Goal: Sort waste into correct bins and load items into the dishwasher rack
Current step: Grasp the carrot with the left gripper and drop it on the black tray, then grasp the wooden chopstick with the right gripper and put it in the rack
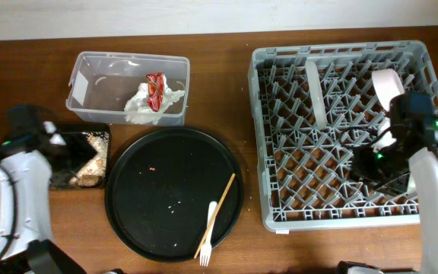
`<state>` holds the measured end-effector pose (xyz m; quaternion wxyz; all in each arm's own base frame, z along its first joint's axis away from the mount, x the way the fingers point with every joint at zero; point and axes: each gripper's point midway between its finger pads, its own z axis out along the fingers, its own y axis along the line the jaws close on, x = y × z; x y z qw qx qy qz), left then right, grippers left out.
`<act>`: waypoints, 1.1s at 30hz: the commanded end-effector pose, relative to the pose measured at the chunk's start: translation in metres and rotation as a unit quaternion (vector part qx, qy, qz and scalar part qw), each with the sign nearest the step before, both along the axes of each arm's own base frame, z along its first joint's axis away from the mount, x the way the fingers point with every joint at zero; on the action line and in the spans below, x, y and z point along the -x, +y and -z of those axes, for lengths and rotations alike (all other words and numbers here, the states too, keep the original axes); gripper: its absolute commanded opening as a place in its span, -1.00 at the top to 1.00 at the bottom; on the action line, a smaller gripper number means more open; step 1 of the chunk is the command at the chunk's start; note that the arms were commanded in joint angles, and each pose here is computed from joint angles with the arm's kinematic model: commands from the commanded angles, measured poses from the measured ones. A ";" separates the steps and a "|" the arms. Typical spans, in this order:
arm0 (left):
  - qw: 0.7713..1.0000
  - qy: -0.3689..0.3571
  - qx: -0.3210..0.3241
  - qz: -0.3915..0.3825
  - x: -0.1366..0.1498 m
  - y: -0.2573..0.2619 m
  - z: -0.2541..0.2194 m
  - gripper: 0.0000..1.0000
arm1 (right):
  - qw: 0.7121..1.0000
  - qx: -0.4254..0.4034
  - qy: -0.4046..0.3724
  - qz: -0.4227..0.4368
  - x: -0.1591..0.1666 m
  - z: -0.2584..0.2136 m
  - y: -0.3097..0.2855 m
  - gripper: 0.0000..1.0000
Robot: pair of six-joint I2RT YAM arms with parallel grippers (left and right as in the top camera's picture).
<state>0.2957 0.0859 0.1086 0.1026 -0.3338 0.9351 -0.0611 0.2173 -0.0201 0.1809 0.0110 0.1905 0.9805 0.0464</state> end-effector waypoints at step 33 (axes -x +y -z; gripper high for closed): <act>0.988 0.088 -0.073 0.101 0.028 -0.034 0.004 -0.68 | 0.994 0.043 0.044 -0.088 -0.019 0.187 0.272 0.92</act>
